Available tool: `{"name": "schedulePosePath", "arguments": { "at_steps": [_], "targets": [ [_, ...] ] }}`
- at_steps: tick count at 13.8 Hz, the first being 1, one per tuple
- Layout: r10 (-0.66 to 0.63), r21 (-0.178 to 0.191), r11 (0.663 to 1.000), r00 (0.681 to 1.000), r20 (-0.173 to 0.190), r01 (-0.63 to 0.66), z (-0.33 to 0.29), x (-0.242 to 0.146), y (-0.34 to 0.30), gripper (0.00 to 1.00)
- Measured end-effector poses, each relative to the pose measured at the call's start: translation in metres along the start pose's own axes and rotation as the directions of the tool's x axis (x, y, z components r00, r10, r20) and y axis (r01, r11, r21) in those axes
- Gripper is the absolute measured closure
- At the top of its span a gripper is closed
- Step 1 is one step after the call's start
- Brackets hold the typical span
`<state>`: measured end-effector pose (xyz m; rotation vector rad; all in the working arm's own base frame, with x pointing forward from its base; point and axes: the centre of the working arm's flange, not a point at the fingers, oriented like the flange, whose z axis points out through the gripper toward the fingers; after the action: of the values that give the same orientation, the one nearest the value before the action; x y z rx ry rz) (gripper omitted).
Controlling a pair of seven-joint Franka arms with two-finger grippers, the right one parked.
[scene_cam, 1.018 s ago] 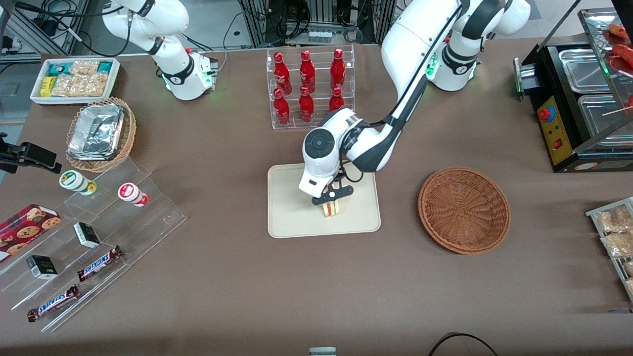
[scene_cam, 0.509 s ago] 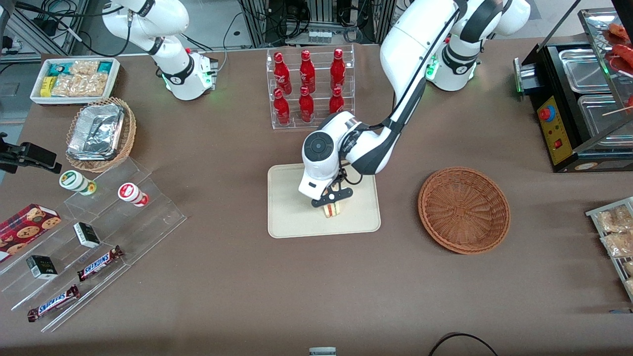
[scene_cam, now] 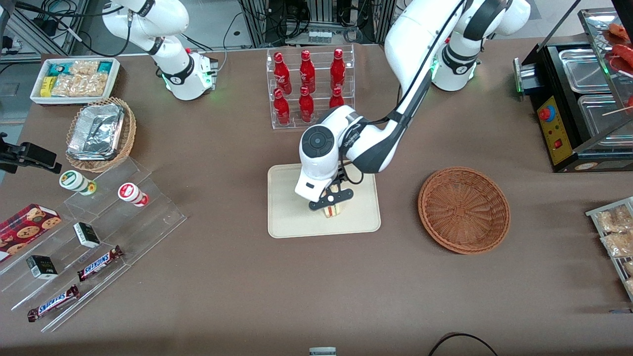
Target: Place sandwich from basket to tray
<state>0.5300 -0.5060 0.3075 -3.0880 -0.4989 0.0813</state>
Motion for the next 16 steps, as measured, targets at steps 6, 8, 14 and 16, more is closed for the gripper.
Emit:
{"name": "schedulePosePath", "arguments": {
  "at_steps": [6,8,14,16],
  "targets": [
    [0.072,0.023,0.997,0.997,0.012,-0.072,-0.066,0.079,-0.069,0.0],
    [0.1,0.021,0.995,0.995,0.016,-0.1,-0.075,0.12,-0.107,0.0],
    [0.337,0.005,0.941,0.941,0.032,-0.337,-0.106,0.202,-0.246,0.0],
    [0.42,0.001,0.907,0.907,0.038,-0.42,-0.135,0.2,-0.285,0.0]
  ]
}}
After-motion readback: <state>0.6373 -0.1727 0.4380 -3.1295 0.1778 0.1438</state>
